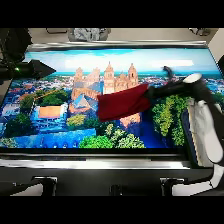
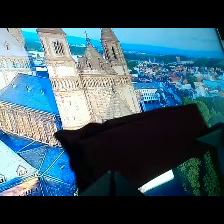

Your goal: Fold the shirts.

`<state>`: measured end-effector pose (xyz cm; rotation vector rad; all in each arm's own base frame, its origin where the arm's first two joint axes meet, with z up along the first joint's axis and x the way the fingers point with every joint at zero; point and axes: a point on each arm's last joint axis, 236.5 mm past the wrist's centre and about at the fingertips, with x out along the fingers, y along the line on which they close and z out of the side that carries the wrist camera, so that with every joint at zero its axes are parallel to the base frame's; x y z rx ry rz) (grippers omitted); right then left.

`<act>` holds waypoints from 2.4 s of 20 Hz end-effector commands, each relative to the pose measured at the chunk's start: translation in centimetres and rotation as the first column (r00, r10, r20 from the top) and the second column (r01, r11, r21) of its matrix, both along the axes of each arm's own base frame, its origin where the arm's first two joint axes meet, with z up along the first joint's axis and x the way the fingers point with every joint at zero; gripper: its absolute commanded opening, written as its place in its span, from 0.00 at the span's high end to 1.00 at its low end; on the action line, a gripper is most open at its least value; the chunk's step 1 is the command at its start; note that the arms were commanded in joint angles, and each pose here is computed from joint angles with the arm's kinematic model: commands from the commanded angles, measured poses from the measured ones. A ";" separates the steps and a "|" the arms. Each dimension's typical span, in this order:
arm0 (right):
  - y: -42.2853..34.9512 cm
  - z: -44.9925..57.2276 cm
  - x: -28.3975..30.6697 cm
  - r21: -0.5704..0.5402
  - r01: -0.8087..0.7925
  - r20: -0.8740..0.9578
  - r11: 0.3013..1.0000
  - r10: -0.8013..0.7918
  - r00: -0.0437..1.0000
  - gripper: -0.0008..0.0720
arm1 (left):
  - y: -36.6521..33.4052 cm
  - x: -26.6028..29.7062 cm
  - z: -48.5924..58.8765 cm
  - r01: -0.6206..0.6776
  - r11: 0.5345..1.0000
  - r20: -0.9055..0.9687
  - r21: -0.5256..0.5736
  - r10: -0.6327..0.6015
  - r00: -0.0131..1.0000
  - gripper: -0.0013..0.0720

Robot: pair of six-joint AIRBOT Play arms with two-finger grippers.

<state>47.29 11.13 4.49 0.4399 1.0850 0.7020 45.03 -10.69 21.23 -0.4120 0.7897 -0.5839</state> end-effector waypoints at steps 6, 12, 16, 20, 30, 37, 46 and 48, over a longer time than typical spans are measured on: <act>-19.1 14.2 -3.6 -0.126 0.380 0.173 0.916 -0.357 0.918 0.92 | 0.0 0.2 -0.3 0.023 0.999 0.020 0.024 -0.024 1.000 0.94; -27.8 19.7 -6.7 -0.082 0.623 0.247 0.778 -0.590 0.769 0.92 | 0.0 0.2 -0.3 0.033 0.999 0.032 0.035 -0.034 0.999 0.93; -29.9 21.7 -9.1 -0.073 0.680 0.256 0.730 -0.645 0.720 0.92 | 0.0 0.2 -0.3 0.037 0.999 0.037 0.039 -0.039 0.999 0.93; -32.6 21.1 -14.0 -0.167 0.727 0.205 0.666 -0.698 0.686 0.92 | 0.0 0.1 -0.3 0.043 0.998 0.043 0.045 -0.045 0.998 0.93; -35.8 12.8 -26.1 -0.578 0.632 -0.105 0.517 -0.815 0.570 0.92 | 0.0 0.1 -0.3 0.045 0.998 0.042 0.045 -0.047 0.998 0.93; -32.0 0.0 -34.9 -0.722 0.403 -0.360 0.563 -0.803 0.475 0.92 | -0.7 -0.1 0.6 0.056 0.998 0.053 0.004 -0.056 0.997 0.93; -32.1 -2.4 -34.9 -0.725 0.391 -0.350 0.568 -0.791 0.502 0.02 | -2.0 -0.5 0.7 0.084 0.996 0.055 0.002 -0.084 0.995 0.93; -35.5 0.9 -33.2 -0.771 0.409 -0.197 0.488 -0.793 0.576 0.03 | -2.2 -0.7 1.1 0.086 0.996 0.063 0.001 -0.085 0.994 0.93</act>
